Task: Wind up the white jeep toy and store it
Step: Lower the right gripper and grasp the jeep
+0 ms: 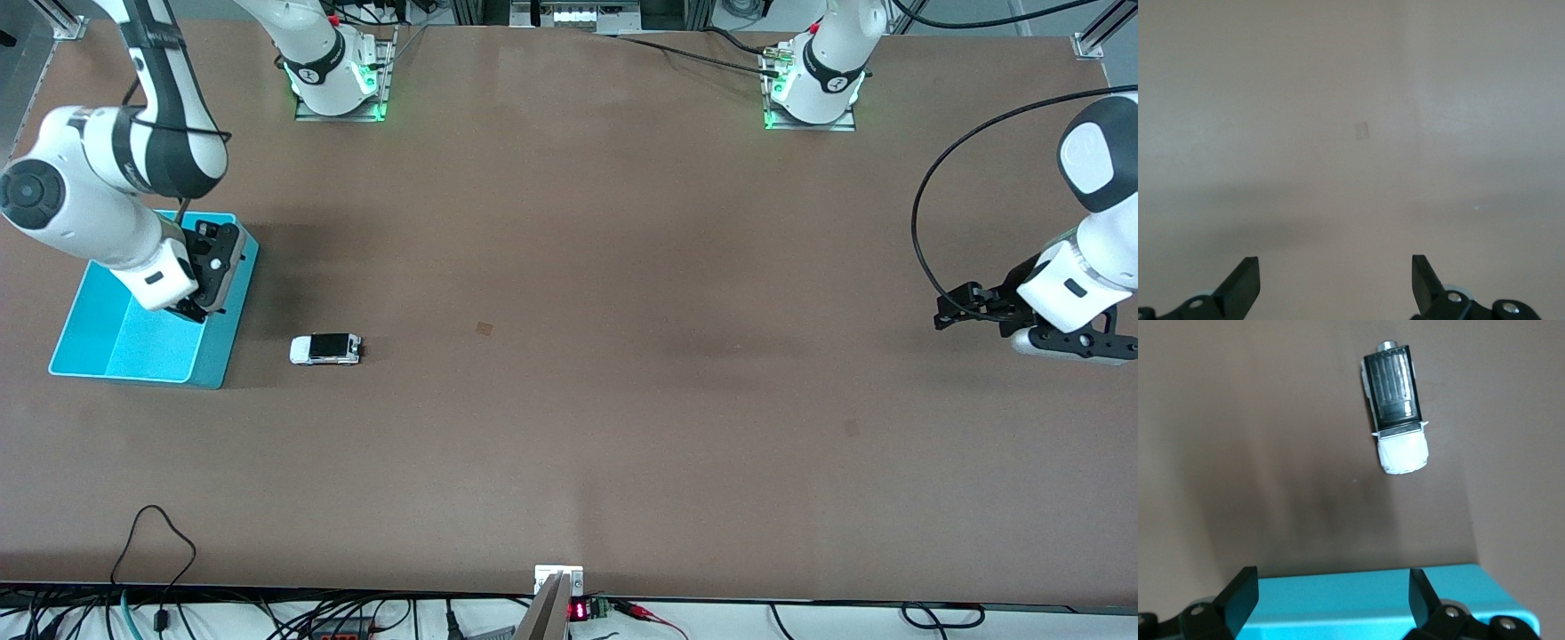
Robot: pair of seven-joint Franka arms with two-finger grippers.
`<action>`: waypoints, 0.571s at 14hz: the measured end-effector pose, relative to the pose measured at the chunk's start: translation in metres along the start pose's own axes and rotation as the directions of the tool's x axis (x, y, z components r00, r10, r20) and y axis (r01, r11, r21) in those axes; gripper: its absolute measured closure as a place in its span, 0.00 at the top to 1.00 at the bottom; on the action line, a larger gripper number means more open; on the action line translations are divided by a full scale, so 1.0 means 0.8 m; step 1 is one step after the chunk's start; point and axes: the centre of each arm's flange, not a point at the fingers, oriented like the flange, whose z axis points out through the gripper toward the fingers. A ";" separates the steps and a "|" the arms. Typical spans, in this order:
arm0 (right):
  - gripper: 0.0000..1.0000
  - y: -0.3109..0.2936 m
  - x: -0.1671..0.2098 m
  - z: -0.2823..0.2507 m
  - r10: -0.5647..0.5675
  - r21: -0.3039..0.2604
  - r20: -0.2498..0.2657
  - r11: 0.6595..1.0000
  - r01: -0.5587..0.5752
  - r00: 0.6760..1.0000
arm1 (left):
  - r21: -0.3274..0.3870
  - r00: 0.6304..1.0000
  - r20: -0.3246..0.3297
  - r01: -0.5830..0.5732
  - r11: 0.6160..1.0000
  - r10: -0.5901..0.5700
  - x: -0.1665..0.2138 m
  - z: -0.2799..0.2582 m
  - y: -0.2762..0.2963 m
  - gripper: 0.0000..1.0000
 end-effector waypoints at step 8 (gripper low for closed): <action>1.00 0.052 0.032 0.026 -0.078 -0.042 0.001 0.996 0.078 0.997 | -0.002 1.000 0.002 0.022 1.000 -0.022 -0.014 -0.099 0.034 1.00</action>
